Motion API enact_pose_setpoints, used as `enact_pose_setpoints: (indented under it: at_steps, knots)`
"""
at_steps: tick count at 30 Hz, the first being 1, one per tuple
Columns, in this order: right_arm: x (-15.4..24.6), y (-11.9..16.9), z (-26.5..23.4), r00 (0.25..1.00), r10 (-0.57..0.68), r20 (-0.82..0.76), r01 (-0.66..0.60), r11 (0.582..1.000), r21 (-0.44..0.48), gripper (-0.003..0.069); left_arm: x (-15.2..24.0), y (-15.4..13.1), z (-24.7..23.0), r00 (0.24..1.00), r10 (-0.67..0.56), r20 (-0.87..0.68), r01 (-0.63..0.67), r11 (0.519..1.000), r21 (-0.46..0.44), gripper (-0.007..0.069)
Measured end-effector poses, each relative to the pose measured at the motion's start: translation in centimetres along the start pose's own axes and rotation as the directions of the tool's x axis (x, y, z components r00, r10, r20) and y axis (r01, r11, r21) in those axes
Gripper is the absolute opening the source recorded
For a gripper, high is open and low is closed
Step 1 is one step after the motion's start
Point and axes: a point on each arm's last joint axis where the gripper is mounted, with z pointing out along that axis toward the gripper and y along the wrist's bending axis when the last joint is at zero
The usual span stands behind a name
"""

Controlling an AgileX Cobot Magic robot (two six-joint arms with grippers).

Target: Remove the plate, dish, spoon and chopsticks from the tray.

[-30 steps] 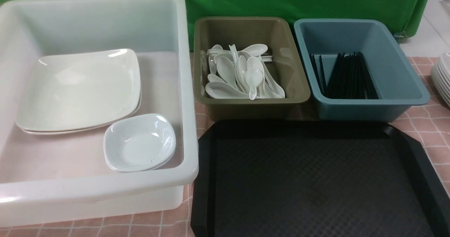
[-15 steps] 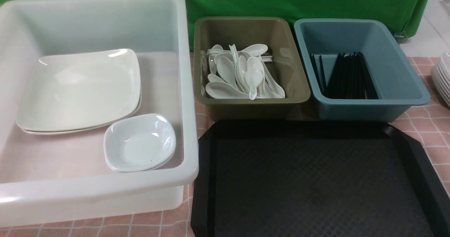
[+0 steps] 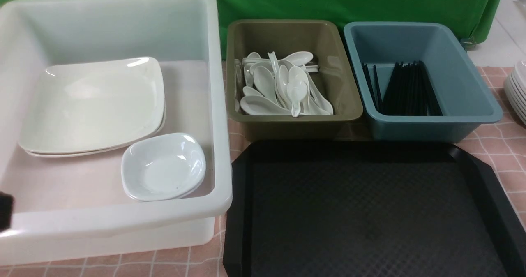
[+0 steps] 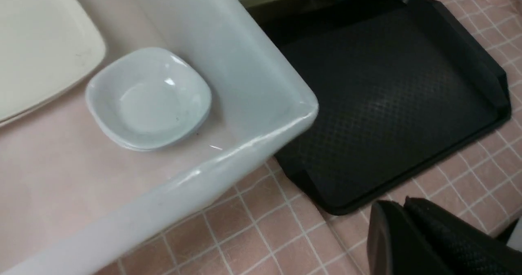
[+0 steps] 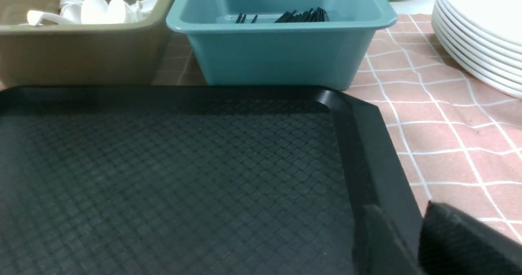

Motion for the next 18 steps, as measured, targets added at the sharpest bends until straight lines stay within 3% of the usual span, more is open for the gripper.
enact_pose_setpoints:
  at_steps: [7, 12, 18]
  knots:
    - [0.0, 0.0, 0.0, 1.0, 0.0, 0.0, 0.0, 1.0, 0.0, 0.0238, 0.9, -0.9, 4.9, 0.974, -0.063, 0.216, 0.018, 0.979, 0.205, 0.0019]
    - [0.0, 0.0, 0.0, 1.0, 0.0, 0.0, 0.0, 1.0, 0.0, 0.0238, 1.7, -0.5, 7.0, 0.926, -0.096, 0.365, 0.022, 0.979, 0.204, 0.0018]
    - [0.0, 0.0, 0.0, 1.0, 0.0, 0.0, 0.0, 1.0, 0.0, 0.024, 2.8, 0.0, 8.3, 0.93, -0.019, 0.366, -0.041, 0.987, 0.156, 0.0018]
